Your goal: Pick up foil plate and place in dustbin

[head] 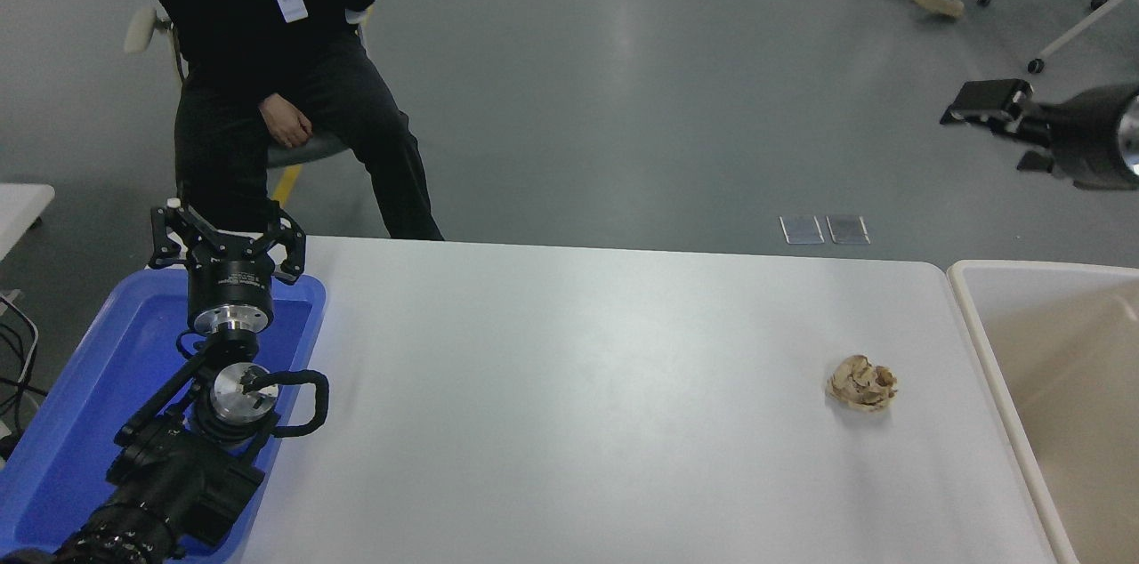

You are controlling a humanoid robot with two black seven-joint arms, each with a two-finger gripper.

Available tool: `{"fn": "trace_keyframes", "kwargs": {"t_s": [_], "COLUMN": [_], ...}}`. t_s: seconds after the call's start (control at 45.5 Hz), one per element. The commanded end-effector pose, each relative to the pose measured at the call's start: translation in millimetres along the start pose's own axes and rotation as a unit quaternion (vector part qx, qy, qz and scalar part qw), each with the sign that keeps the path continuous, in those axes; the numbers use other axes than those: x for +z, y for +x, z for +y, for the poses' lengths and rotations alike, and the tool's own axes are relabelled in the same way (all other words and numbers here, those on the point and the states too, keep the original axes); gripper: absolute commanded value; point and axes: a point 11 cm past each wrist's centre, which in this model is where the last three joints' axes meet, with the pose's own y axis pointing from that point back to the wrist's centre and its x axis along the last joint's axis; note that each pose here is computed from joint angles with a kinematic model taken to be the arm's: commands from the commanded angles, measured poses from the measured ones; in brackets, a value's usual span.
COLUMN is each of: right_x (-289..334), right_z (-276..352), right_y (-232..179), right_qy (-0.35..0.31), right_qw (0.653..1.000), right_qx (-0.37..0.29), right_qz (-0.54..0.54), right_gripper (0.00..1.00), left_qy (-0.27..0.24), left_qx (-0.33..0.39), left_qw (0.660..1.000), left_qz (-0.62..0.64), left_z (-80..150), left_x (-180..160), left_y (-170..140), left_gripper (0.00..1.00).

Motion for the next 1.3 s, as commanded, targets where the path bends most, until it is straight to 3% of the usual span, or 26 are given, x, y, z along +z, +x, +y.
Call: {"fn": "trace_keyframes", "kwargs": {"t_s": [0.0, 0.637, 0.901, 1.275], "right_x": [-46, -173, -179, -182], "right_z": [14, 12, 19, 8], "right_y": [-27, -122, -145, -127], "right_qy": [0.005, 0.042, 0.037, 0.017], "right_qw": [0.995, 0.940, 0.929, 0.953], "right_qx": [-0.056, -0.198, -0.288, -0.273], "right_qz": [0.082, 0.274, 0.228, 0.128], "right_gripper": [1.00, 1.00, 1.00, 1.00], "left_qy": [0.000, 0.000, 0.000, 0.000], "left_qx": [0.001, 0.000, 0.000, 0.000], "left_qw": [1.000, 1.000, 1.000, 1.000], "left_qz": [0.000, 0.000, 0.000, 0.000], "left_z": [0, 0, 0, 0], "left_x": [0, 0, 0, 0], "left_y": [0, 0, 0, 0], "left_gripper": [0.99, 0.99, 0.99, 0.99]}}
